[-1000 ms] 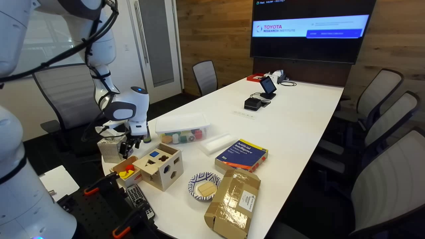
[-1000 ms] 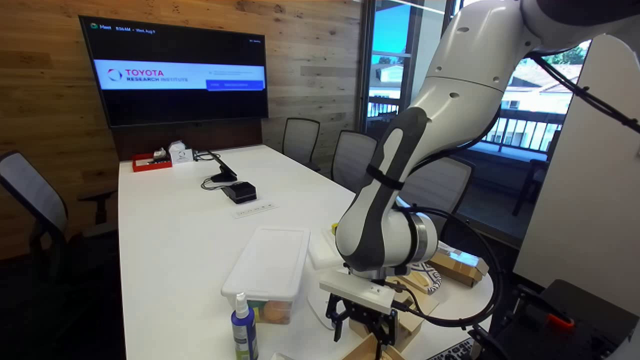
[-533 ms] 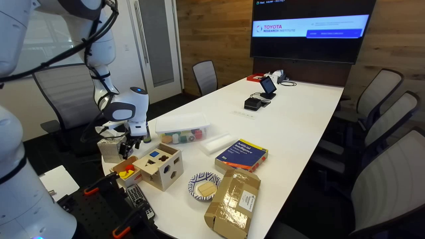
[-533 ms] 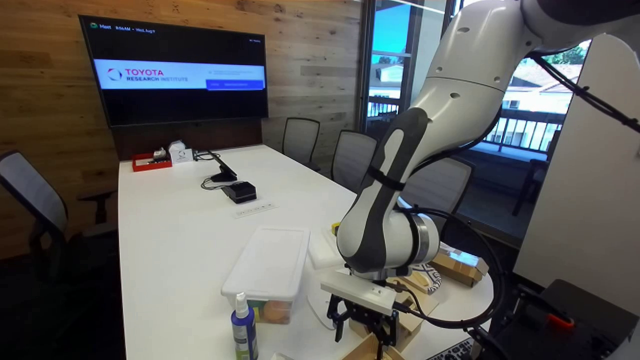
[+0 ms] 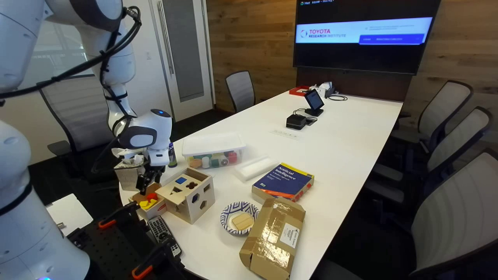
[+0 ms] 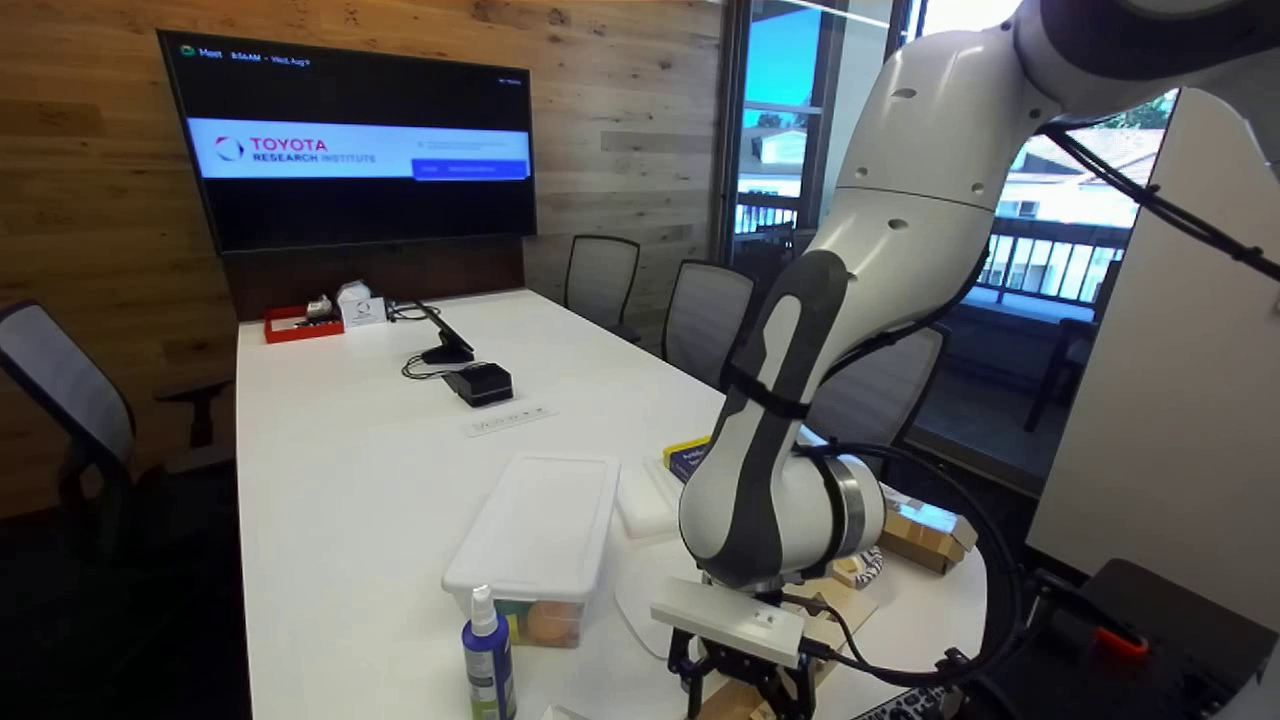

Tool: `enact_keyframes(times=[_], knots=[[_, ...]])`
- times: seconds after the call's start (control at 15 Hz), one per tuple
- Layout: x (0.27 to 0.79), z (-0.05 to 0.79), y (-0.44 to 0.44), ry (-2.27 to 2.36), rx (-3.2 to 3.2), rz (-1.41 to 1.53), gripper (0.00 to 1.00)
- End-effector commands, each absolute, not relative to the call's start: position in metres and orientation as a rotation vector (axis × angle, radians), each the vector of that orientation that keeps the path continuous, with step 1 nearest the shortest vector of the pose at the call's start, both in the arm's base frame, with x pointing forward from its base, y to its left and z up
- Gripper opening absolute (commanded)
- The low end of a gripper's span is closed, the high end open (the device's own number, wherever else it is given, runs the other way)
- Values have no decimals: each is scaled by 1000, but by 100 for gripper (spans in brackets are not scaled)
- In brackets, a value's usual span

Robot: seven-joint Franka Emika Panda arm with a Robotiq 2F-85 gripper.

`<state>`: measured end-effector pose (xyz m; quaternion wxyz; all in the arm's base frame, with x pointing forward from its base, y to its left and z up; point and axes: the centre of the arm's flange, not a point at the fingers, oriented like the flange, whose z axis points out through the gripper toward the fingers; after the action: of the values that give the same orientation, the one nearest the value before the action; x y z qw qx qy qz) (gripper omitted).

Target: Put the block inside the box

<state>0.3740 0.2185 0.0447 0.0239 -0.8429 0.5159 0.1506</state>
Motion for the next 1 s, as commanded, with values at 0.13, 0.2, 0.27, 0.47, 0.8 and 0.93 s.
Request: enact_keyframes(times=[0.13, 0.2, 0.27, 0.47, 0.8, 0.93], knots=[[359, 31, 235, 1626, -2633, 487, 100], [358, 30, 236, 1634, -2631, 484, 100], [358, 27, 238, 1641, -2633, 478, 100], [361, 22, 243, 1660, -2631, 482, 100], [369, 12, 249, 1688, -2640, 468, 100], [371, 10, 250, 1703, -2638, 462, 100]])
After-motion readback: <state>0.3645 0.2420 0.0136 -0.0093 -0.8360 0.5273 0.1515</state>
